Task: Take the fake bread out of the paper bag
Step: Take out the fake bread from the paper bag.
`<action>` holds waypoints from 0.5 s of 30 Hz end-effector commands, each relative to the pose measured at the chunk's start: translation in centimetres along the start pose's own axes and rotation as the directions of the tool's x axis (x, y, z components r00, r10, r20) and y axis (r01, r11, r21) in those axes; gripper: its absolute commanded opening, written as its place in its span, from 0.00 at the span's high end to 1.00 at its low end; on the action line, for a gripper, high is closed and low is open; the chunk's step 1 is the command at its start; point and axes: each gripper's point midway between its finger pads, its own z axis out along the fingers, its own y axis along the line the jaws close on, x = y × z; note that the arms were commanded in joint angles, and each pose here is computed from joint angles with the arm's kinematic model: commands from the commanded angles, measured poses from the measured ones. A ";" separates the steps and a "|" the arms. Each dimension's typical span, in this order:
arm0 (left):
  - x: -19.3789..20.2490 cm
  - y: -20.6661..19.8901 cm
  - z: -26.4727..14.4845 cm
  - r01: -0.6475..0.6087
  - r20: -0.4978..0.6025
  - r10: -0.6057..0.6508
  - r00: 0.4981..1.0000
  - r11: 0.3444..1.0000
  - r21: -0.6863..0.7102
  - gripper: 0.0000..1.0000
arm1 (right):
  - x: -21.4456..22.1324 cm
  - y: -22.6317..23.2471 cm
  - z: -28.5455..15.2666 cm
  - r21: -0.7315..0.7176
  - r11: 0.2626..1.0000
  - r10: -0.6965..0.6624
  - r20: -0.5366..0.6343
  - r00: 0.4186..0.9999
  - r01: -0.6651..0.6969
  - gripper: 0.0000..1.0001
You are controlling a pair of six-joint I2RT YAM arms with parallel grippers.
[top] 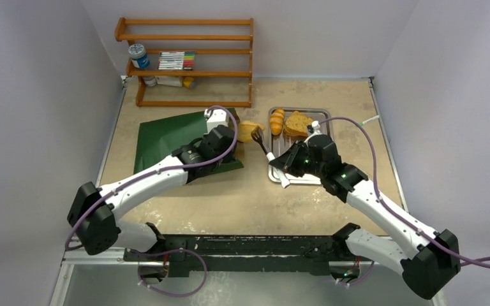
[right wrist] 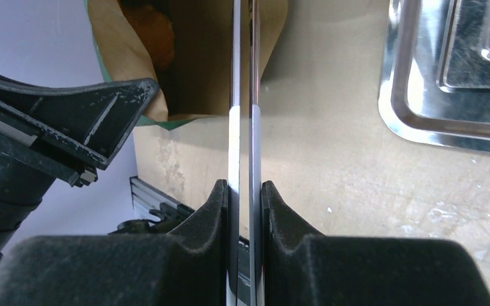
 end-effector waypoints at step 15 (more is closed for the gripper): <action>-2.0 -7.4 1.7 -0.044 0.014 0.042 0.999 0.978 0.205 1.00 | -3.3 -0.6 -6.5 0.050 0.989 0.126 0.239 0.963 -0.141 1.00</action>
